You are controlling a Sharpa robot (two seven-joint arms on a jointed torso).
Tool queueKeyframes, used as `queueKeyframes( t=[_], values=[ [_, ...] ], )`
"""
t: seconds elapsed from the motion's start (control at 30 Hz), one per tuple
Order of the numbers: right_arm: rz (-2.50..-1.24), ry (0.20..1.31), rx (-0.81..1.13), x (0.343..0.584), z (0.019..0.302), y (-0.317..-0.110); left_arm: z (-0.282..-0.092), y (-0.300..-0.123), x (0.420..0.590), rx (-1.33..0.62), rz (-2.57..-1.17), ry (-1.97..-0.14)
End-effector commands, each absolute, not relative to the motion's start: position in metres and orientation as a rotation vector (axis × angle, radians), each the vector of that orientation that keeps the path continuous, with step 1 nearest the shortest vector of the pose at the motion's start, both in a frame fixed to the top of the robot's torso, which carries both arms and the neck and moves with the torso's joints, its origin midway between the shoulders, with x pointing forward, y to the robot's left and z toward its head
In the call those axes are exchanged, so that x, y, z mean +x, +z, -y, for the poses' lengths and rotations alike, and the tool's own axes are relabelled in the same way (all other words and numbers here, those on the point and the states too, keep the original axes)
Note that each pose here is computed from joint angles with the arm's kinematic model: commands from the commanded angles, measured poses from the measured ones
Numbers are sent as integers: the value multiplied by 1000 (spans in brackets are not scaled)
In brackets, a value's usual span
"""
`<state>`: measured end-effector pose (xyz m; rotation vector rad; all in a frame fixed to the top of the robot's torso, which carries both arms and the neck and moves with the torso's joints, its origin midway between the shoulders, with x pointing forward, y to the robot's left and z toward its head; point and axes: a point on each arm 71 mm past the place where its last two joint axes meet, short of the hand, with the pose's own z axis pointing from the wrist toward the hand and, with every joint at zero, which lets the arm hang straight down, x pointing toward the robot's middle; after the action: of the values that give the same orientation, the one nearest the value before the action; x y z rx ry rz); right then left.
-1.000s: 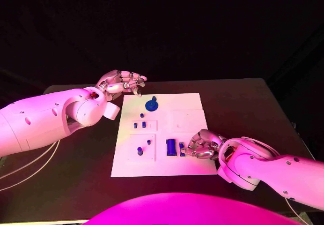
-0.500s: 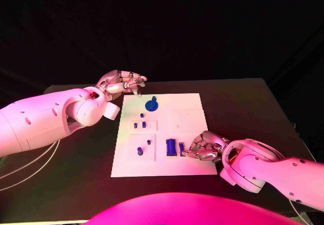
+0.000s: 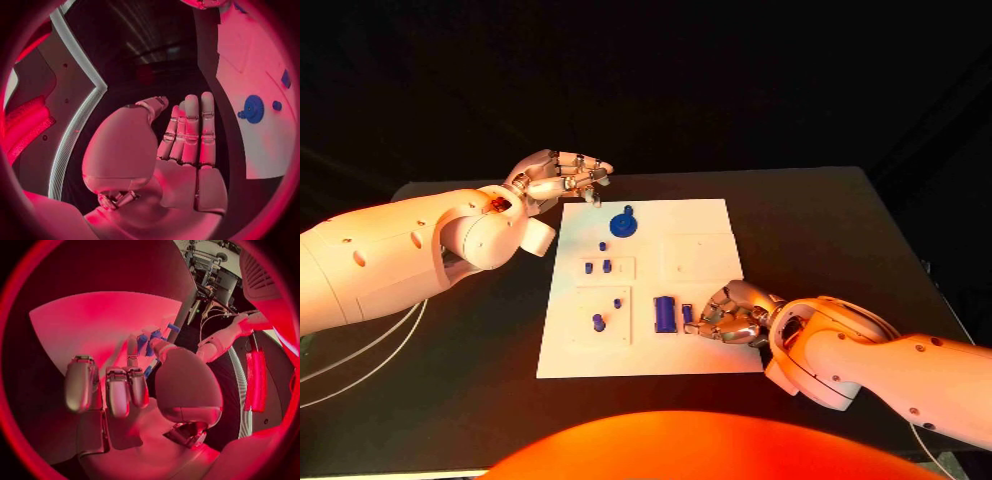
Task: Assemble the parts on the task board
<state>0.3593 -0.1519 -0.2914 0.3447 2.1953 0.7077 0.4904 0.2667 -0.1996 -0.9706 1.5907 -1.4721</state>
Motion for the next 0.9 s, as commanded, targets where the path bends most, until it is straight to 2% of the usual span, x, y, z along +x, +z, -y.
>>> queueKeyframes(
  t=[0.03, 0.9],
  values=[
    [-2188, 700, 339, 361, 152, -292, -264, -199, 490, -959, -1595, -1489],
    [-2156, 681, 320, 369, 146, -297, -264, -199, 490, -958, -1596, -1490]
  ],
)
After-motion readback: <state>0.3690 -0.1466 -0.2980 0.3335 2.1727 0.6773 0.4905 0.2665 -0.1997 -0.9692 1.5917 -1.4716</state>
